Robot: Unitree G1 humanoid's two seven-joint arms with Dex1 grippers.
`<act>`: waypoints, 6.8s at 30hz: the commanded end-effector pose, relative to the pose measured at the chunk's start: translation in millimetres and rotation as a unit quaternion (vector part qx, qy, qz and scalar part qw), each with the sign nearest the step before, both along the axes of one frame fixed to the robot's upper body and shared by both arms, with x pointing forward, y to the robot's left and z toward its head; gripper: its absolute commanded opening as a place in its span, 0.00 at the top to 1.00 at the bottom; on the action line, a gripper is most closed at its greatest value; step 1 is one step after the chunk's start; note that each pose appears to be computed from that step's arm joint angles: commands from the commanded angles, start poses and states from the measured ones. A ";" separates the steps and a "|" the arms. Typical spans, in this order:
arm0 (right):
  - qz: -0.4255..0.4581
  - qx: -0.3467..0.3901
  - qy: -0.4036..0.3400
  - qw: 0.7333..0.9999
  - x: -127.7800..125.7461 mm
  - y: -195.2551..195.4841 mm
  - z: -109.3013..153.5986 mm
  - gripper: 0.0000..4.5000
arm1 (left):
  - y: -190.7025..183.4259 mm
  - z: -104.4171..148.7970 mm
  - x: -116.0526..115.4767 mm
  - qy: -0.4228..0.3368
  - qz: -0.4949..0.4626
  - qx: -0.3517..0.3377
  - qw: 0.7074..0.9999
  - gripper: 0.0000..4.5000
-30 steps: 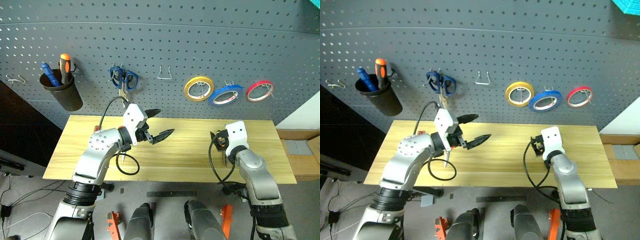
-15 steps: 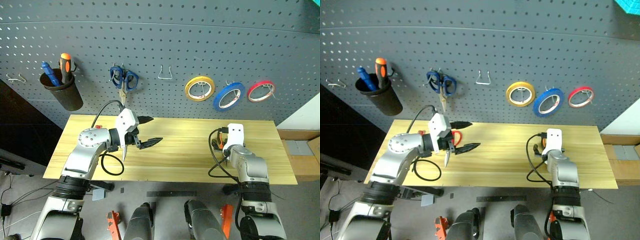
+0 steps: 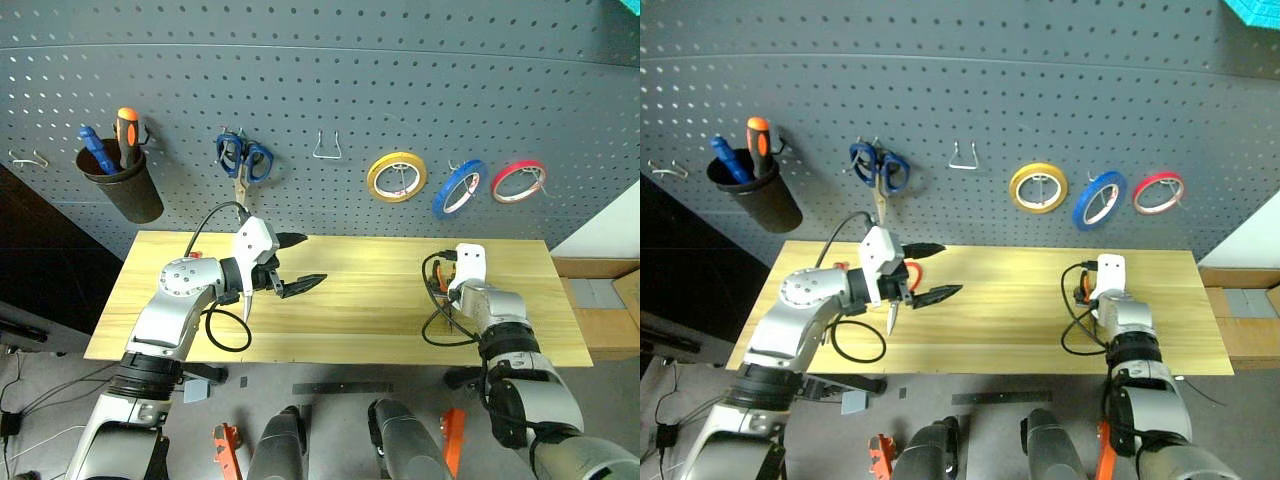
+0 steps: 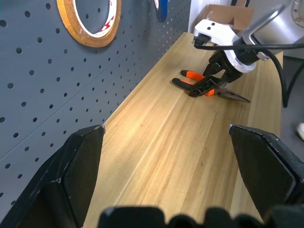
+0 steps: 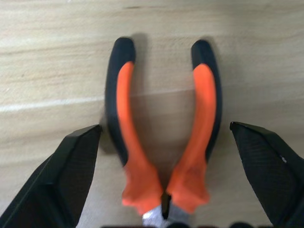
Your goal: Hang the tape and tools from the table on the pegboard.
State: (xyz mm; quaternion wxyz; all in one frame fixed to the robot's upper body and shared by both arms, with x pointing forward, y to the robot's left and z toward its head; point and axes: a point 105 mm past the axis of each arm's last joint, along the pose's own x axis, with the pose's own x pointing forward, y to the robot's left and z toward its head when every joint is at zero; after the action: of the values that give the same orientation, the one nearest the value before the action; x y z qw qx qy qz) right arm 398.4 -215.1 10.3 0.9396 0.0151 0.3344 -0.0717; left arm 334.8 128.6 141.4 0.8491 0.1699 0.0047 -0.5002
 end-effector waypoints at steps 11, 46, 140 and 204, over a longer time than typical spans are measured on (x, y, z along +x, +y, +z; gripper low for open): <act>-0.005 0.037 -0.033 0.999 -1.6 9.0 21.9 0.40 | 9.7 13.3 -2.5 -0.034 0.040 -0.042 0.998 0.00; 0.298 -0.022 -0.529 0.794 -31.2 220.9 308.7 0.40 | 94.3 56.1 -26.9 -0.108 0.221 -0.175 0.953 0.00; 0.569 -0.018 -0.210 0.795 -111.9 238.3 129.4 0.01 | 81.8 -138.9 62.8 0.242 0.494 0.066 0.832 0.00; 0.524 -0.061 -0.325 0.785 -87.6 177.8 190.9 0.00 | 77.9 47.7 29.3 -0.304 0.332 0.054 0.892 0.76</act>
State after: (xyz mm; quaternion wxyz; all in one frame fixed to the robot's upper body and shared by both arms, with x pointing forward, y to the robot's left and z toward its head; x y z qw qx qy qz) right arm 315.0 -41.5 188.0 0.8882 -0.1913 -0.0092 0.4176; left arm 363.5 205.8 182.3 0.9205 0.3377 -0.1605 -0.1139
